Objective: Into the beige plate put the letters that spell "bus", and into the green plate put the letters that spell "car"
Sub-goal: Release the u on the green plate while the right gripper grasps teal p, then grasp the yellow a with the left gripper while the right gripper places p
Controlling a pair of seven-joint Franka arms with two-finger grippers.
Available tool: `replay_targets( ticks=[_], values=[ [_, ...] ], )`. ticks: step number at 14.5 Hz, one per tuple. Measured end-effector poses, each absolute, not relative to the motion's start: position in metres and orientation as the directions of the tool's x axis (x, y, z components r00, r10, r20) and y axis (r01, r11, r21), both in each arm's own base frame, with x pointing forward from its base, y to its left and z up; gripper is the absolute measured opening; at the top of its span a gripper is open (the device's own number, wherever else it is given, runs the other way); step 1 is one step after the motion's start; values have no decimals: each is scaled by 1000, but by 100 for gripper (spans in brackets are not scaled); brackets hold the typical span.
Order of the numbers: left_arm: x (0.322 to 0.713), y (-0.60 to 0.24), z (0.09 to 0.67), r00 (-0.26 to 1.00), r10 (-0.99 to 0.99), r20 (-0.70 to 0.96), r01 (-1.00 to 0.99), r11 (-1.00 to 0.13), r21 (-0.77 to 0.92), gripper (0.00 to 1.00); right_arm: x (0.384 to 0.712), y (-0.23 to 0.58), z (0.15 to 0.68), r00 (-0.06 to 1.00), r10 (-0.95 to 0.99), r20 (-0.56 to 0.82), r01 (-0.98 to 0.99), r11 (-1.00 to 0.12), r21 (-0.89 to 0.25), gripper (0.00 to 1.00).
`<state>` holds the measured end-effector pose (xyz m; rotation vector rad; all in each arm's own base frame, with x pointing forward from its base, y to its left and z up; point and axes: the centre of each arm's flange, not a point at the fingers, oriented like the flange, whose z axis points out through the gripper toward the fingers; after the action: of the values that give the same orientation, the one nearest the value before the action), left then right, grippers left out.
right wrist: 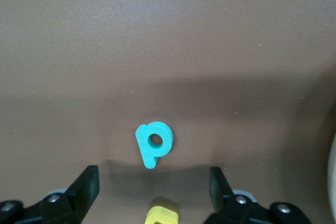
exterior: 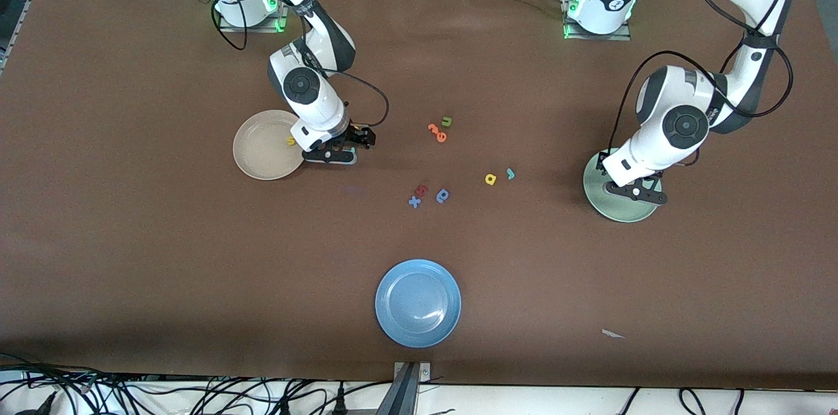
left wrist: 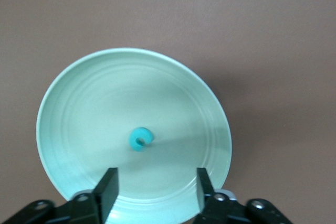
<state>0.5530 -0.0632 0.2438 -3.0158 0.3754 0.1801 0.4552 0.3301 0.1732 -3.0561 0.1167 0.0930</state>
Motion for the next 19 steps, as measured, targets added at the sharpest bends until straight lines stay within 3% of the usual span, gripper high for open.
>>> replay_targets(
  ticks=[1,3,9,13,15,19],
  values=[
    [556,-73,248,966,-231,-115,-240,-968,-72,83,455,330,173,997,-57,-57,-61,-995,-73,92],
    [556,-112,254,978,-188,-95,-192,-981,-31,100,454,331,173,999,-24,-43,-27,-998,-60,75],
    [529,-272,237,994,-60,-91,-62,-998,-14,100,453,332,171,999,33,-23,33,-999,-34,73],
    [537,-316,214,994,-46,-98,-46,-999,4,100,455,336,174,995,99,10,99,-995,-11,70],
    [547,-323,202,994,-48,-100,-47,-999,12,100,455,336,174,992,125,19,125,-992,1,59],
    [554,-333,185,992,-80,-102,-80,-997,8,100,455,335,174,991,133,23,133,-991,6,49]
  ],
)
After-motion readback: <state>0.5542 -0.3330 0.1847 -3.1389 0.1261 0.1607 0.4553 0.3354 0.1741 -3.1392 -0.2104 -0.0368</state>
